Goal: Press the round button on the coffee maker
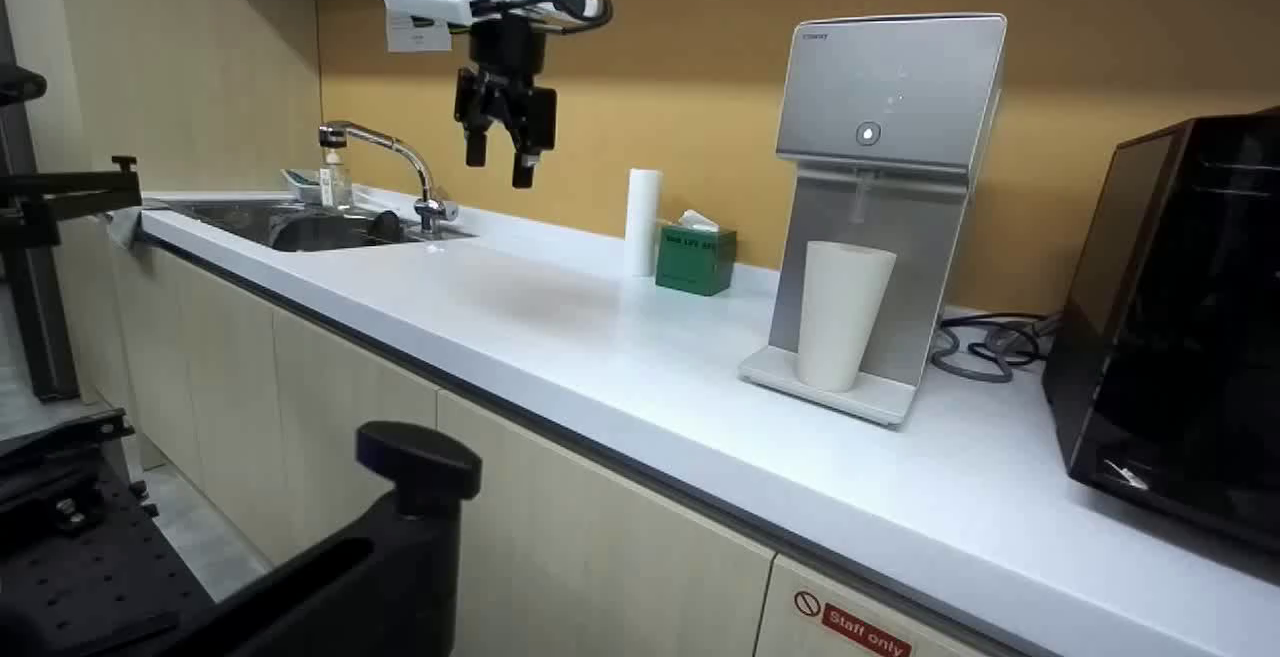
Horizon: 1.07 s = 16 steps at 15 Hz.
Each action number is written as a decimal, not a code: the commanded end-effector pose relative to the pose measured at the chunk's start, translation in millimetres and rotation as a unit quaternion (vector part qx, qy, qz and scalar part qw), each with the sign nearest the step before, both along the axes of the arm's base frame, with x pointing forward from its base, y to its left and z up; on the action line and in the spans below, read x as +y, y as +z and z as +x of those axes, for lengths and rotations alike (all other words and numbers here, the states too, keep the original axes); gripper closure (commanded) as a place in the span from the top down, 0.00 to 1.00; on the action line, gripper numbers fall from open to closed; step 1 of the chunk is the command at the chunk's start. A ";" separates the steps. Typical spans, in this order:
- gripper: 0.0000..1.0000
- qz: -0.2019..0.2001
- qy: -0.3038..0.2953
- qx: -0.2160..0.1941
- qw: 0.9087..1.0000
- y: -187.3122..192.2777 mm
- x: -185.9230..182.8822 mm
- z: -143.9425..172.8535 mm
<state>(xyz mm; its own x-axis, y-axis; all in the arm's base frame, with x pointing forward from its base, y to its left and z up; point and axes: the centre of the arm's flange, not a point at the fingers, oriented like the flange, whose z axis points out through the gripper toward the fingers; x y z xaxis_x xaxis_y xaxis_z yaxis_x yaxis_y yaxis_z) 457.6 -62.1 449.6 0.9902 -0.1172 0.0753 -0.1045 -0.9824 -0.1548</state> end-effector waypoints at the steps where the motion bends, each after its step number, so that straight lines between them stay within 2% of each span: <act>1: 1.00 0.000 0.000 0.000 1.000 0.2 0.0 0.0; 11: 1.00 0.000 0.000 0.000 1.000 0.3 0.0 0.1; 13: 1.00 -0.015 -0.021 -0.036 0.999 4.2 -7.9 10.4; 16: 1.00 -0.029 -0.060 -0.097 0.993 14.4 -41.2 26.7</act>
